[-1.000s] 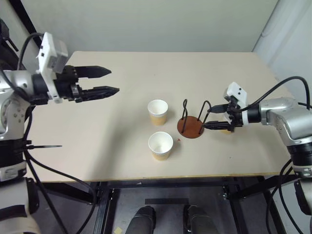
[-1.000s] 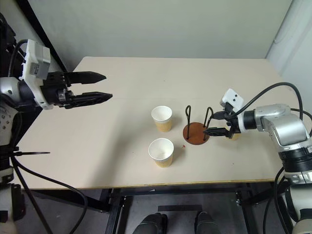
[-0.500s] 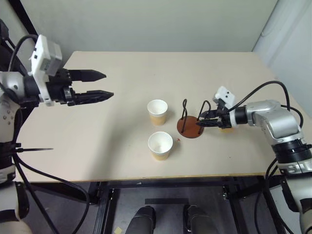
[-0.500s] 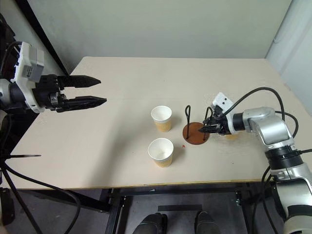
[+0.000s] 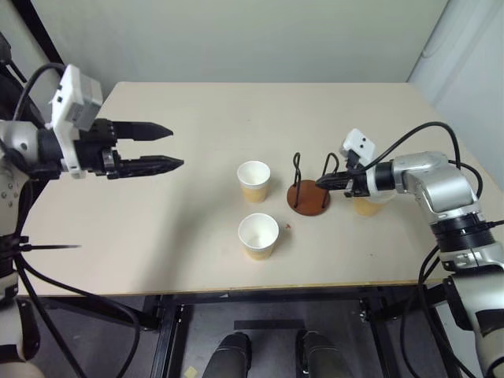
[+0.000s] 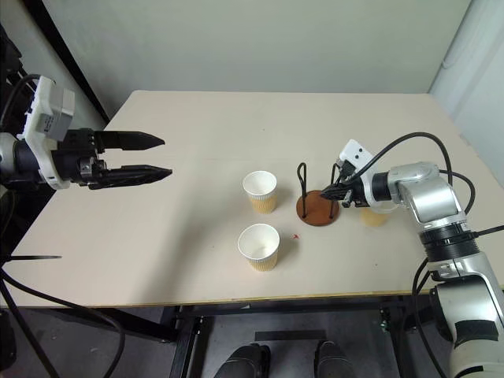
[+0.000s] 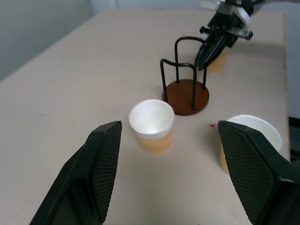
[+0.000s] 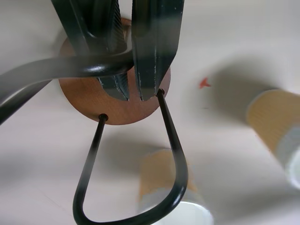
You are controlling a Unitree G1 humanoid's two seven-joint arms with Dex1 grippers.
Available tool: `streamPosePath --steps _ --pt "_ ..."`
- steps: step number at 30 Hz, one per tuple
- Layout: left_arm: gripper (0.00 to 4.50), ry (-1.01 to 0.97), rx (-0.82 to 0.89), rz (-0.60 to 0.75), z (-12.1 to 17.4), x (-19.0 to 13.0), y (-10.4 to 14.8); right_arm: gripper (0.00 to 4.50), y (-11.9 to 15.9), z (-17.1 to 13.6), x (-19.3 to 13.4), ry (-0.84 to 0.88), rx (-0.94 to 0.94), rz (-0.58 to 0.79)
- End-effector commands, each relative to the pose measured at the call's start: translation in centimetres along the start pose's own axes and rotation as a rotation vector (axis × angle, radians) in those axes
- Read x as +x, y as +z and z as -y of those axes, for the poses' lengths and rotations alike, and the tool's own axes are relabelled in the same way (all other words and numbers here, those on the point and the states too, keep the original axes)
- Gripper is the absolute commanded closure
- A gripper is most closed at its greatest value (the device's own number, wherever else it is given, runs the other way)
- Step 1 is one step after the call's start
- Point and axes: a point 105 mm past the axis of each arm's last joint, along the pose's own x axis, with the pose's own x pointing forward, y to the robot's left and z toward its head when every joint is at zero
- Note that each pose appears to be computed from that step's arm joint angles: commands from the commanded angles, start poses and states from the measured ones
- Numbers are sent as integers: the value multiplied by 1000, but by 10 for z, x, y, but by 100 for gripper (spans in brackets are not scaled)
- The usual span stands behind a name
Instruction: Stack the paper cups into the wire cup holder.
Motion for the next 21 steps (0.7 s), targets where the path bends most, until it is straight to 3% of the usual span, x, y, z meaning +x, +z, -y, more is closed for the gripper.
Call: streamPosePath --steps 1,20,21 --pt "100 -39 27 -18 14 -9 10 448 12 -19 -12 96 -66 1" --pt "100 -69 18 -47 18 -8 7 448 -25 -31 -17 130 -54 -122" --pt "100 -70 18 -47 18 -7 7 419 -28 -32 -17 135 -50 -130"
